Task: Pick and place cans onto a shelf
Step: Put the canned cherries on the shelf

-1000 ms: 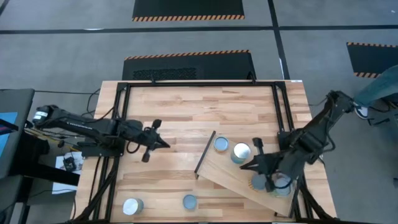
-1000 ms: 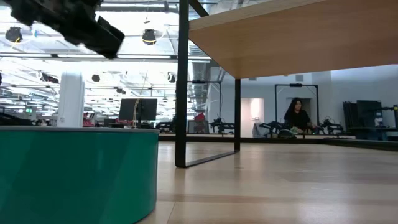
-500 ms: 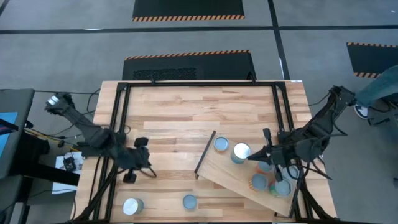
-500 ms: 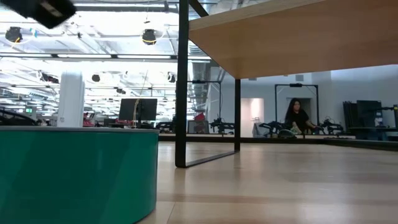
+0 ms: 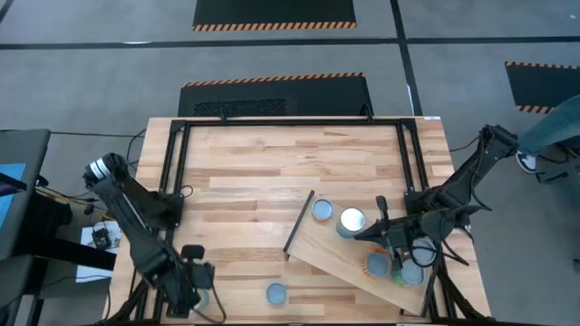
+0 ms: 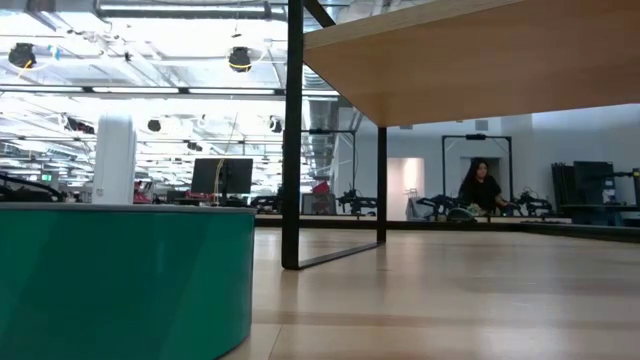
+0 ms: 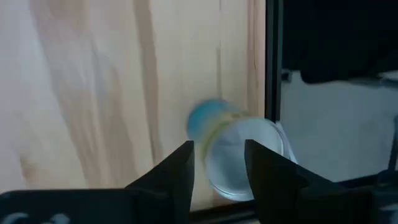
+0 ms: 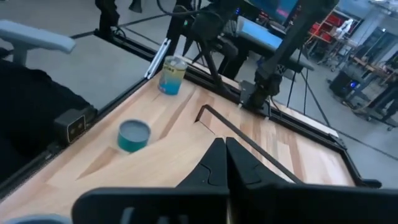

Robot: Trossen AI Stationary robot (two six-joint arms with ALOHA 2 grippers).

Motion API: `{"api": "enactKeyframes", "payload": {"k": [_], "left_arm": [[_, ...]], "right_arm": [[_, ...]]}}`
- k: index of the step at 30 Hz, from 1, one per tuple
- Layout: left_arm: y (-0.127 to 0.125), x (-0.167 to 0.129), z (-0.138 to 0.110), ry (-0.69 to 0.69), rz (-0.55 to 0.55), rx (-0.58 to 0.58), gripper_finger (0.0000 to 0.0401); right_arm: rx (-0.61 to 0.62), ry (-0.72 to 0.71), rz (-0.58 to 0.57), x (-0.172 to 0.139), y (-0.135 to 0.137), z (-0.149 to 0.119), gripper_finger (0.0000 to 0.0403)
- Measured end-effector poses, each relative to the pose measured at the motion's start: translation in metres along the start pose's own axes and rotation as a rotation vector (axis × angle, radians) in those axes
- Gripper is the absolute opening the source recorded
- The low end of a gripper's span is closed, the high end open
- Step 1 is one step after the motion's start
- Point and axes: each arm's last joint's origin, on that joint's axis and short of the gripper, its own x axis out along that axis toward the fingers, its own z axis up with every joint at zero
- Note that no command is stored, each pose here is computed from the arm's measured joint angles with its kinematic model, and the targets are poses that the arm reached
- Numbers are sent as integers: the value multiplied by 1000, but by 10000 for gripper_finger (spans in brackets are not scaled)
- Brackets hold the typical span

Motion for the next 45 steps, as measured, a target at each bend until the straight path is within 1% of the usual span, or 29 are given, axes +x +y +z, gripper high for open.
{"api": "enactKeyframes", "payload": {"k": [3,6,14,18,24,28,34,37,41,42,45], "left_arm": [[-10,14,-3,47,16,5,126],[-14,23,-6,67,44,13,120],[-8,22,-8,34,126,29,113],[-8,27,-9,29,115,67,113],[-3,35,-7,30,103,82,111],[-3,35,-6,29,101,86,85],[-8,41,-4,42,74,138,15],[-8,43,-1,56,59,167,4],[-1,35,4,40,55,143,1],[1,30,6,17,61,135,0],[4,-1,17,-126,29,113,0]], "right_arm": [[-19,-4,4,1,1,-3,6],[-17,-7,5,1,1,-3,4],[-8,-9,6,1,1,-2,6],[-5,-14,5,1,1,-2,5],[-2,-17,5,1,1,-1,6],[-2,-17,6,1,1,-1,6],[1,-18,7,1,1,-1,7],[1,-18,6,1,1,-1,7],[1,-18,6,1,1,-1,8],[1,-18,5,1,1,-1,8],[1,-18,4,1,1,-1,8]]}}
